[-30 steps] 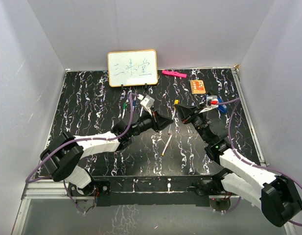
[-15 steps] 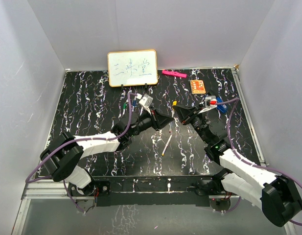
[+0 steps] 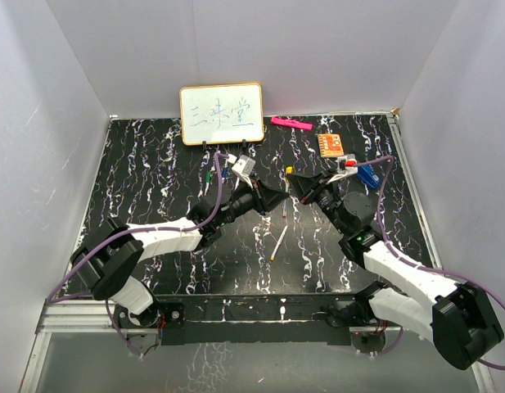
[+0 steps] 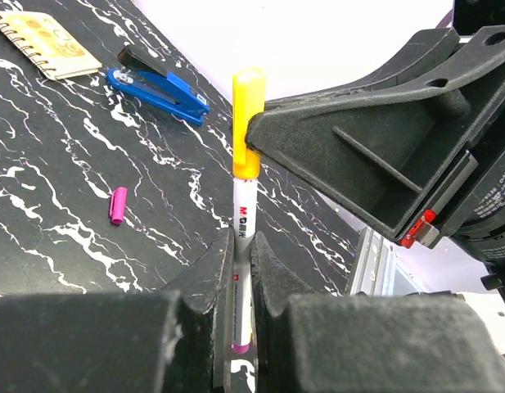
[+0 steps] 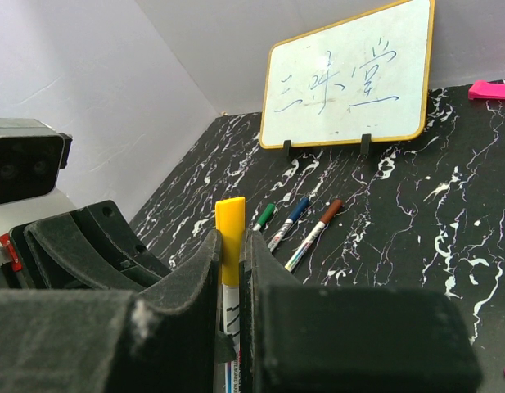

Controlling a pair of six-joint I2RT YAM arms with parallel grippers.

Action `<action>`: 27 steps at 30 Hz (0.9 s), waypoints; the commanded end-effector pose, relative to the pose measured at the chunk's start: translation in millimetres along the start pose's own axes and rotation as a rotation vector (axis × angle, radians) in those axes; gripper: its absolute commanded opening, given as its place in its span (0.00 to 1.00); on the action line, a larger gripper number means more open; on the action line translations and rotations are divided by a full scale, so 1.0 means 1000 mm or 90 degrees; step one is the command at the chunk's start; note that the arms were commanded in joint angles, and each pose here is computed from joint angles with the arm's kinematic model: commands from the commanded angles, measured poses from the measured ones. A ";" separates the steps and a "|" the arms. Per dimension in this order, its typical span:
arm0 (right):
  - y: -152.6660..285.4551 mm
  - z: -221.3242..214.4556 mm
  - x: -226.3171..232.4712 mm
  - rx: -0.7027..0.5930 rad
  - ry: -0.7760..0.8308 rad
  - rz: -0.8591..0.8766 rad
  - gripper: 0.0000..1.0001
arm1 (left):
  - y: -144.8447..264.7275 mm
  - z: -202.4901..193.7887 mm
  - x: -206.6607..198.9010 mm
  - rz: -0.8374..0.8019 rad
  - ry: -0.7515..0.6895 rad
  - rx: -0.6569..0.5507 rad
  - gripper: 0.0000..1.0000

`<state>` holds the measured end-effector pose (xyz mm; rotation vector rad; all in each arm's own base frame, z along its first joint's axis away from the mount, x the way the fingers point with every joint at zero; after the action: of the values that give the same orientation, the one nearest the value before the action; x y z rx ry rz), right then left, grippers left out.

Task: Insert the pens into the pen caps

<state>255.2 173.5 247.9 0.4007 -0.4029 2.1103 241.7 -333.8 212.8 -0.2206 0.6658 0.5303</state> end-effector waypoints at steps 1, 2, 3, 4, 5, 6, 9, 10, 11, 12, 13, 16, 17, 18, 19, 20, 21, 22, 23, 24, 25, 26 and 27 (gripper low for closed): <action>0.006 -0.032 -0.005 0.126 0.009 -0.017 0.00 | -0.009 0.073 -0.026 -0.060 -0.038 -0.164 0.00; 0.006 -0.035 -0.006 0.135 0.013 -0.020 0.00 | -0.009 0.077 -0.025 -0.057 -0.038 -0.170 0.00; 0.007 -0.039 -0.007 0.145 0.016 -0.023 0.00 | -0.009 0.080 -0.024 -0.056 -0.036 -0.176 0.00; 0.008 -0.043 -0.008 0.158 0.018 -0.025 0.00 | -0.008 0.083 -0.022 -0.055 -0.034 -0.182 0.00; 0.008 -0.048 -0.009 0.170 0.019 -0.030 0.00 | -0.008 0.087 -0.021 -0.055 -0.031 -0.190 0.00; 0.009 -0.053 -0.010 0.185 0.018 -0.032 0.00 | -0.007 0.090 -0.020 -0.054 -0.030 -0.197 0.00; 0.012 -0.072 -0.014 0.235 0.016 -0.040 0.00 | -0.008 0.101 -0.017 -0.051 -0.031 -0.215 0.00; 0.014 -0.078 -0.014 0.249 0.016 -0.041 0.00 | -0.008 0.104 -0.016 -0.051 -0.032 -0.219 0.00; 0.015 -0.082 -0.013 0.260 0.016 -0.039 0.00 | -0.009 0.108 -0.017 -0.054 -0.034 -0.224 0.00; 0.017 -0.087 -0.013 0.270 0.017 -0.041 0.00 | -0.009 0.110 -0.017 -0.056 -0.036 -0.228 0.00; 0.019 -0.091 -0.013 0.279 0.017 -0.043 0.00 | -0.010 0.112 -0.016 -0.056 -0.039 -0.232 0.00; 0.023 -0.101 -0.010 0.303 0.025 -0.046 0.00 | -0.011 0.118 -0.013 -0.051 -0.042 -0.243 0.00; 0.024 -0.104 -0.008 0.310 0.026 -0.046 0.00 | -0.011 0.119 -0.012 -0.049 -0.042 -0.247 0.00; 0.025 -0.107 -0.006 0.316 0.029 -0.043 0.00 | -0.011 0.121 -0.010 -0.048 -0.042 -0.250 0.00; 0.026 -0.111 -0.003 0.322 0.031 -0.044 0.00 | -0.011 0.122 -0.008 -0.046 -0.041 -0.253 0.00; 0.027 -0.114 0.000 0.328 0.033 -0.041 0.00 | -0.010 0.123 -0.007 -0.045 -0.040 -0.256 0.00; 0.028 -0.116 0.002 0.329 0.033 -0.041 0.00 | -0.010 0.125 -0.006 -0.042 -0.040 -0.259 0.00; 0.028 -0.117 0.002 0.331 0.033 -0.043 0.00 | -0.009 0.125 -0.004 -0.038 -0.040 -0.261 0.00; 0.028 -0.117 0.004 0.330 0.033 -0.042 0.00 | -0.008 0.126 -0.004 -0.036 -0.040 -0.263 0.00; 0.027 -0.117 0.004 0.328 0.032 -0.044 0.00 | -0.006 0.126 -0.002 -0.033 -0.040 -0.264 0.00; 0.026 -0.116 0.005 0.324 0.032 -0.046 0.00 | -0.004 0.126 -0.001 -0.029 -0.040 -0.265 0.00; 0.026 -0.116 0.004 0.321 0.032 -0.052 0.00 | -0.003 0.126 0.000 -0.024 -0.039 -0.267 0.00; 0.024 -0.113 0.004 0.314 0.032 -0.057 0.00 | -0.001 0.125 0.002 -0.019 -0.039 -0.266 0.00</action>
<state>264.2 196.0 218.0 0.4172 -0.2301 1.9988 264.2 -317.5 187.5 -0.1304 0.7358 0.5447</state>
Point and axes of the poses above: each gripper's point midway between its finger pads, its own y axis back along the fingers, its own x axis along the line the jaws close on, z = x × y, the point moved 6 cm from there along y, back along the fingers, and after that the axes turned 5 degrees about y, right-handed, at the moved point
